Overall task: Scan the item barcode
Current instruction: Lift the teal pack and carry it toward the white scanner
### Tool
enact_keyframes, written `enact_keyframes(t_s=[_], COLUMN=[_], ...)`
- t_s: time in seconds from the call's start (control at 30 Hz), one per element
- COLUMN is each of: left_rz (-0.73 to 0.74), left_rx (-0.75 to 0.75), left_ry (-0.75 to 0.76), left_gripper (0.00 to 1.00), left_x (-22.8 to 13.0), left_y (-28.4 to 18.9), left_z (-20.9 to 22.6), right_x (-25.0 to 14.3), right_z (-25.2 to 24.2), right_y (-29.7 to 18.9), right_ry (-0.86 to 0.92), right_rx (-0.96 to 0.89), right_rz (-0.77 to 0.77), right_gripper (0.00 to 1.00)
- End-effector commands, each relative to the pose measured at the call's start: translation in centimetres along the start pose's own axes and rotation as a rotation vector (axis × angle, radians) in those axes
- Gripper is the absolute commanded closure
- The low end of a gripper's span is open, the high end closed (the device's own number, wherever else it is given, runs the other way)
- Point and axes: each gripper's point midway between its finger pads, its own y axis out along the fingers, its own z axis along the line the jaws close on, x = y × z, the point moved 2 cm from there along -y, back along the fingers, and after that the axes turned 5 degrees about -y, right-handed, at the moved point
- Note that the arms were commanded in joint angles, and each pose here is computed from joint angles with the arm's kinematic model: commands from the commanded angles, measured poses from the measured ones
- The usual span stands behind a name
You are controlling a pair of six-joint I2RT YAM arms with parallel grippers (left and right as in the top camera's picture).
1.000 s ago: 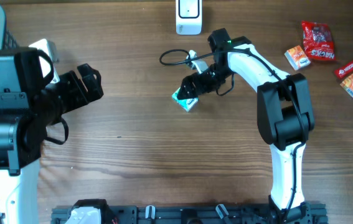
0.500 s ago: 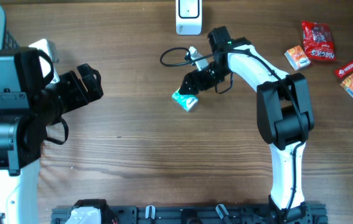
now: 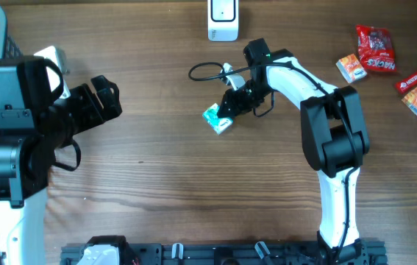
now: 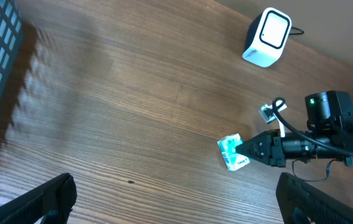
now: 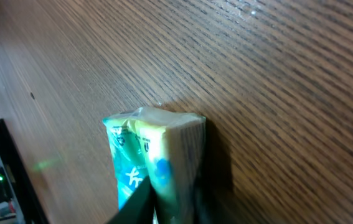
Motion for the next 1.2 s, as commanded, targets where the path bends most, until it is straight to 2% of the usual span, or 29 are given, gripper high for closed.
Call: enact_keyframes(t_s=[0.0,0.1,0.27,0.5,0.7,1.0,1.17], left_rz=[-0.008,-0.008,-0.008,-0.008,-0.008,-0.008,-0.008], left_rx=[0.015,0.015,0.015,0.015,0.015,0.015,0.015], left_ry=[-0.014,-0.014,-0.014,-0.014,-0.014,-0.014,-0.014], left_gripper=[0.0,0.0,0.0,0.0,0.0,0.0,0.0], left_x=[0.2,0.2,0.2,0.2,0.2,0.2,0.2], left_y=[0.0,0.0,0.0,0.0,0.0,0.0,0.0], left_z=[0.3,0.3,0.3,0.3,0.3,0.3,0.3], right_x=[-1.4,-1.3,0.2,2.6,3.5,5.3,6.7], right_z=[-1.2,-0.8,0.8,2.2,0.8,-0.5,0.3], right_y=[1.3,0.9,-1.1,-7.9,-13.6,-15.3,-15.2], right_ry=[0.066,0.104,0.129,0.188,0.202,0.351,0.368], right_rx=[-0.011,0.029,0.194,0.585,0.784,0.846,0.856], right_rz=[0.05,0.039,-0.043,-0.289,-0.47,-0.416,-0.367], right_gripper=[0.96,0.96,0.96,0.96,0.96,0.96,0.96])
